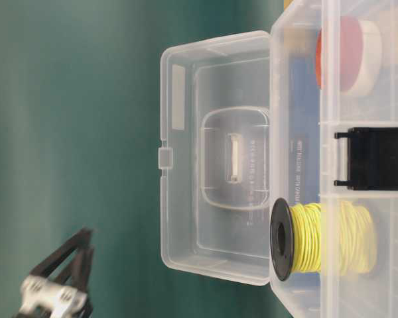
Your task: Close the tool box with the left arm.
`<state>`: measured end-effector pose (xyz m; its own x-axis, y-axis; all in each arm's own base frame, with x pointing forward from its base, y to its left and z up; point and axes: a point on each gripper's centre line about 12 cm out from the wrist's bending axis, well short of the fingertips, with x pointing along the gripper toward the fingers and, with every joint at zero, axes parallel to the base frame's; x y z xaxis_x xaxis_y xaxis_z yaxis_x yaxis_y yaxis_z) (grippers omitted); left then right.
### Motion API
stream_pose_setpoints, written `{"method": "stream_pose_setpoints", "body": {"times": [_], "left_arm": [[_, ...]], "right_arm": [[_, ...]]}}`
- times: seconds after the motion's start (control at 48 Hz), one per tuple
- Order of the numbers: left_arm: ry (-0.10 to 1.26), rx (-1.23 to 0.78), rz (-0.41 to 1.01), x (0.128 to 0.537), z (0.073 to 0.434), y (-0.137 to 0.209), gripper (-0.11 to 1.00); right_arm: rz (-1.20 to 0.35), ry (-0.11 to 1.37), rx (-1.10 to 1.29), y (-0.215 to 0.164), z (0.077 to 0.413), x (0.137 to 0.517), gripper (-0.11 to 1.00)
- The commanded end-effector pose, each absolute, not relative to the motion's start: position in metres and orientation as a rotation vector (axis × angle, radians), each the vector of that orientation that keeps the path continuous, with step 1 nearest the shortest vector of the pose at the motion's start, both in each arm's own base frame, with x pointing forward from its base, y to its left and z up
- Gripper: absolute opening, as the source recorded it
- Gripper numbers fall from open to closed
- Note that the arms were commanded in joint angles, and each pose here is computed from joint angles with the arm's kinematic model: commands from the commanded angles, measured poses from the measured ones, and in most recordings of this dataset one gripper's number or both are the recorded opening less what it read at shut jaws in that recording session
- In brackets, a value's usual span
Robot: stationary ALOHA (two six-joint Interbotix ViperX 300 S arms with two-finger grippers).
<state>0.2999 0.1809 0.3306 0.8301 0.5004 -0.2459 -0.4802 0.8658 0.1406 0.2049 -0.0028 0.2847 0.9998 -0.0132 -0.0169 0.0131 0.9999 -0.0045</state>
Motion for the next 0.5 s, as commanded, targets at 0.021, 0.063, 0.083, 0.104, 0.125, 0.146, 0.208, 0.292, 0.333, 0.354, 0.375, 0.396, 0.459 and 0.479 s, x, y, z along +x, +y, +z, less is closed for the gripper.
{"method": "stream_pose_setpoints", "body": {"times": [0.021,0.063,0.083,0.104,0.125,0.146,0.208,0.292,0.333,0.354,0.375,0.396,0.459,0.479], "left_arm": [[0.318,0.091,0.554,0.315,0.342,0.209,0.91],[0.341,0.091,0.564,0.319,0.339,0.219,0.91],[0.351,0.090,0.567,0.322,0.338,0.223,0.91],[0.361,0.088,0.573,0.324,0.336,0.228,0.91],[0.367,0.086,0.578,0.326,0.336,0.232,0.91],[0.377,0.082,0.583,0.329,0.334,0.237,0.91],[0.397,0.072,0.596,0.334,0.330,0.250,0.91],[0.429,0.060,0.609,0.342,0.320,0.266,0.91],[0.447,0.053,0.610,0.346,0.316,0.271,0.91],[0.455,0.050,0.610,0.348,0.314,0.273,0.91],[0.471,0.046,0.608,0.350,0.310,0.275,0.91],[0.480,0.040,0.607,0.351,0.308,0.277,0.91],[0.525,0.024,0.598,0.356,0.298,0.280,0.91],[0.538,0.020,0.594,0.358,0.296,0.280,0.91]], "right_arm": [[-0.013,0.008,-0.004,-0.003,0.291,0.208,0.00],[-0.015,0.011,-0.004,-0.003,0.290,0.209,0.00],[-0.015,0.014,-0.003,-0.003,0.289,0.209,0.00],[-0.015,0.015,-0.004,-0.003,0.289,0.209,0.00],[-0.013,0.018,-0.003,-0.003,0.289,0.209,0.00],[-0.013,0.018,-0.004,-0.003,0.288,0.210,0.00],[-0.015,0.026,-0.004,-0.003,0.287,0.211,0.00],[-0.015,0.034,-0.004,-0.003,0.285,0.211,0.00],[-0.015,0.037,-0.004,-0.003,0.284,0.211,0.00],[-0.015,0.038,-0.004,-0.003,0.284,0.212,0.00],[-0.015,0.038,-0.003,-0.003,0.284,0.212,0.00],[-0.015,0.040,-0.003,-0.003,0.284,0.212,0.00],[-0.015,0.045,-0.003,-0.003,0.283,0.212,0.00],[-0.015,0.046,-0.003,-0.003,0.283,0.212,0.00]]}}
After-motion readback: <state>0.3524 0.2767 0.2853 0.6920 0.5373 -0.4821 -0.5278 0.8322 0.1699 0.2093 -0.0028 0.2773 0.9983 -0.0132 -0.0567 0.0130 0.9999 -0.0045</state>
